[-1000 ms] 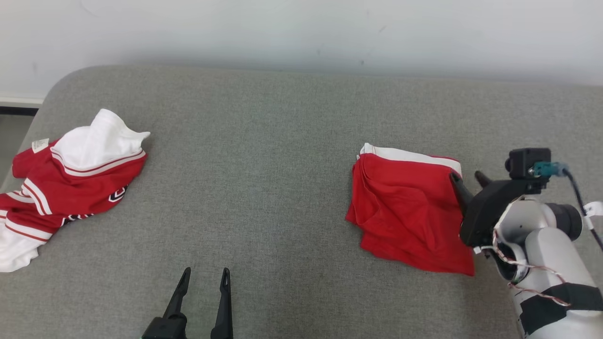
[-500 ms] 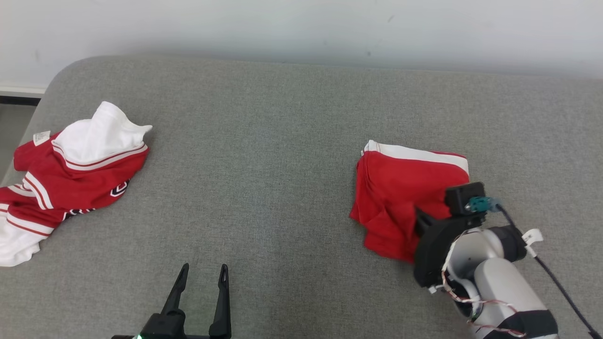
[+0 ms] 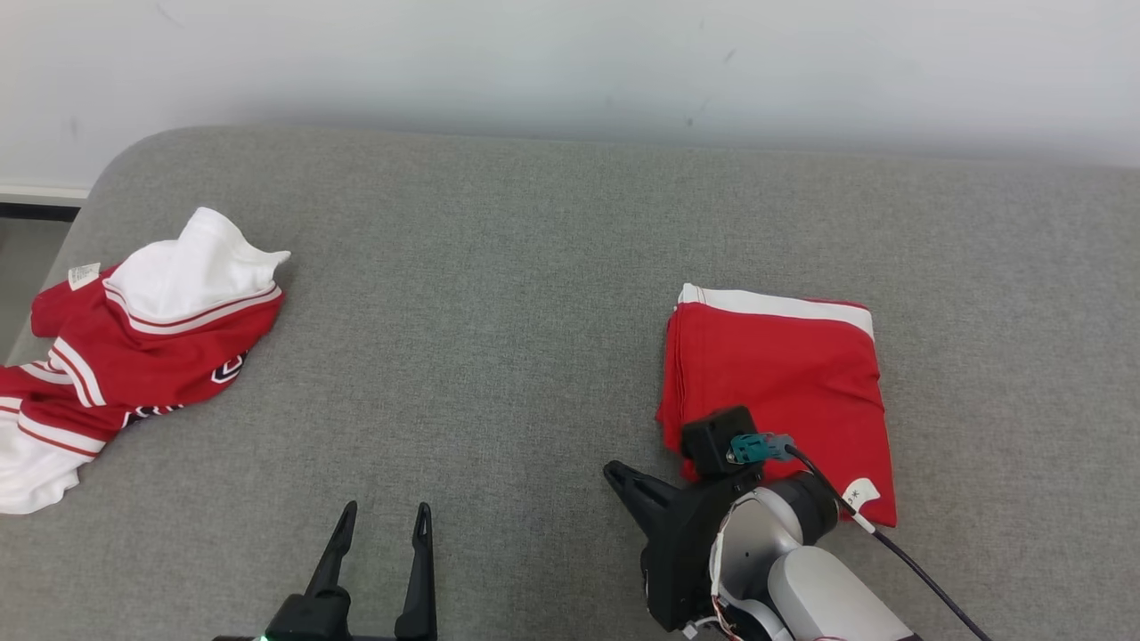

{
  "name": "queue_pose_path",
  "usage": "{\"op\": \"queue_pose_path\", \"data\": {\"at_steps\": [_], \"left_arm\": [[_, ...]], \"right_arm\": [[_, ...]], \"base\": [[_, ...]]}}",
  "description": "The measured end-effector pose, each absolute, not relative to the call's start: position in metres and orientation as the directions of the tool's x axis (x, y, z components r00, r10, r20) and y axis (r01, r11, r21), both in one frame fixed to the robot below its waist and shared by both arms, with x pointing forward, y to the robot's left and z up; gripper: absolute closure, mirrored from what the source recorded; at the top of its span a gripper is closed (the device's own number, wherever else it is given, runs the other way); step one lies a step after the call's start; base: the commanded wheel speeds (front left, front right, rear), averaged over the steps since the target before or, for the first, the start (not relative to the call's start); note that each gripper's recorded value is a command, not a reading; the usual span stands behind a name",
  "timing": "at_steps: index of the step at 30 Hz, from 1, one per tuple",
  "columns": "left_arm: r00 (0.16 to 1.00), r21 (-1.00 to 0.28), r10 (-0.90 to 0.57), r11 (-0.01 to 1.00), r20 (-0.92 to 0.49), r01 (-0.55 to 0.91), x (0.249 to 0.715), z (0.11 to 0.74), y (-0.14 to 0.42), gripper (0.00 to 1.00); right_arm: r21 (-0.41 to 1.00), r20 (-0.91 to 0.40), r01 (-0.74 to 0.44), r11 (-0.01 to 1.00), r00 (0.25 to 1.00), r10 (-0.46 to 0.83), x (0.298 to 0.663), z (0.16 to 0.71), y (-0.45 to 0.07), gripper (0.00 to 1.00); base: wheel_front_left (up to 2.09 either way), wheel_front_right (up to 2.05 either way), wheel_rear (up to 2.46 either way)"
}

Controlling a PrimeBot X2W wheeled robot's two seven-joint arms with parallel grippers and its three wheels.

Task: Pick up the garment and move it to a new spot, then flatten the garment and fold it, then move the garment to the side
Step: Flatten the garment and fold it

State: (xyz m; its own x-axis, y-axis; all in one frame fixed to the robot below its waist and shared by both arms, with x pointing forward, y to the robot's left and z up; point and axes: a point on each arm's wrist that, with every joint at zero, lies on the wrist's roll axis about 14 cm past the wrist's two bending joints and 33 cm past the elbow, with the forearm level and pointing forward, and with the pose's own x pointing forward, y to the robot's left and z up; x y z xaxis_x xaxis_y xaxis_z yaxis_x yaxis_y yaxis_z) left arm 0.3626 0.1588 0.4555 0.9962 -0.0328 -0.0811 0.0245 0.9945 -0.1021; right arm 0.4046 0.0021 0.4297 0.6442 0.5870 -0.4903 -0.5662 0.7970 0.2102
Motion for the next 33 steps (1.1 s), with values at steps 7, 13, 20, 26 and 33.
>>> {"op": "queue_pose_path", "data": {"at_steps": [7,13,20,26,33], "left_arm": [[0.997,-0.101,-0.025,0.995,-0.072,0.018,0.357,0.459,0.161,0.00],[0.999,-0.098,-0.007,0.995,-0.047,0.002,0.350,0.467,0.165,0.00],[1.000,-0.094,0.016,0.995,-0.003,-0.016,0.342,0.480,0.171,0.00],[0.999,-0.087,0.007,0.996,0.036,-0.003,0.344,0.492,0.169,0.00],[0.998,-0.077,-0.002,0.997,0.059,0.006,0.346,0.499,0.168,0.00]], "right_arm": [[0.294,-0.344,-0.521,0.801,0.724,0.598,0.413,0.465,0.000,0.00],[0.322,-0.214,-0.388,0.864,0.859,0.466,0.421,0.492,-0.050,0.00],[0.233,-0.075,-0.203,0.951,0.971,0.226,0.404,0.515,-0.130,0.00],[0.165,-0.029,-0.012,0.986,0.999,0.017,0.375,0.513,-0.199,0.00],[0.134,-0.030,0.057,0.989,0.998,-0.053,0.353,0.500,-0.221,0.00]], "base": [[0.00,0.00,0.00],[0.00,0.00,0.00],[0.00,0.00,0.00],[0.00,0.00,0.00],[0.00,0.00,0.00]]}}
